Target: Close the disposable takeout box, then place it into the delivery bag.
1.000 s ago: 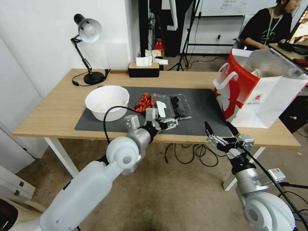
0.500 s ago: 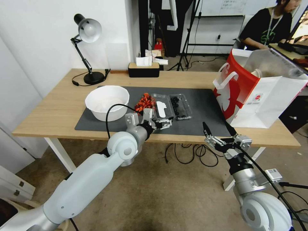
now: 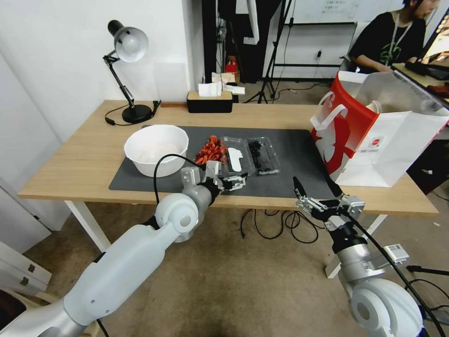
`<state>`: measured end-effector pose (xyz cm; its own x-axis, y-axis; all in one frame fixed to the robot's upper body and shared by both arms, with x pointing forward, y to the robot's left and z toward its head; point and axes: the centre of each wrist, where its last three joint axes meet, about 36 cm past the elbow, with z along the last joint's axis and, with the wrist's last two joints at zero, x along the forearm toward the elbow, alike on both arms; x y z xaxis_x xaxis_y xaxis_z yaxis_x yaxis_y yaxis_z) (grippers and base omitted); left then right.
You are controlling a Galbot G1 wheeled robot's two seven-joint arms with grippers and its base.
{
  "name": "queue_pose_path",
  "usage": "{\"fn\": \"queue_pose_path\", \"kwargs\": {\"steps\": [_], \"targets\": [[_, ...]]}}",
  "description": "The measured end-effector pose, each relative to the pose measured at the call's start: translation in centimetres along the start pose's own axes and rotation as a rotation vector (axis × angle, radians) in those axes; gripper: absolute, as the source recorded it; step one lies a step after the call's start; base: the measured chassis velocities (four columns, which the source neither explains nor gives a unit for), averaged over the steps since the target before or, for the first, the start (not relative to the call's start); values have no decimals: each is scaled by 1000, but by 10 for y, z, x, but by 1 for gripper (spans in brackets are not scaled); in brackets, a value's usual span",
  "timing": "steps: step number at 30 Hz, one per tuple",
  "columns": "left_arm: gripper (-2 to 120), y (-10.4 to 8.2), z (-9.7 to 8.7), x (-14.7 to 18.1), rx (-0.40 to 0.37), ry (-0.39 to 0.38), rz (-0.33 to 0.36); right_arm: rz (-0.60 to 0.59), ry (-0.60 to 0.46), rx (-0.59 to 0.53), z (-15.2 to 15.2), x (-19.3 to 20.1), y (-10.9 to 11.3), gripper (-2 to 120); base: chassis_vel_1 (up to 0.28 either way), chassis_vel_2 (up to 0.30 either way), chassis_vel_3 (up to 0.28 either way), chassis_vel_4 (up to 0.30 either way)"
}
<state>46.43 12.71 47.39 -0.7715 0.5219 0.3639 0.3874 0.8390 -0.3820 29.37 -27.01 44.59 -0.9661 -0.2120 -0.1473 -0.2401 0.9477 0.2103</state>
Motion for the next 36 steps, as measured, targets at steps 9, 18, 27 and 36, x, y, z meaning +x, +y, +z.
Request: {"fn": "queue_pose_path", "kwargs": {"steps": [9, 18, 27, 36], "targets": [[100, -1, 2, -14, -7, 6, 13, 2, -13, 11, -7, -6, -6, 100, 0, 0, 0, 0], [100, 0, -1, -18, -19, 1, 12, -7, -3, 4, -8, -5, -5, 100, 0, 0, 0, 0], [100, -3, -7, -20, -48, -10, 18, -11, -4, -7, -6, -6, -3, 100, 0, 0, 0, 0], [100, -12, -22, -26, -76, -34, 39, -9, -3, -7, -7, -4, -2, 100, 0, 0, 0, 0]]}}
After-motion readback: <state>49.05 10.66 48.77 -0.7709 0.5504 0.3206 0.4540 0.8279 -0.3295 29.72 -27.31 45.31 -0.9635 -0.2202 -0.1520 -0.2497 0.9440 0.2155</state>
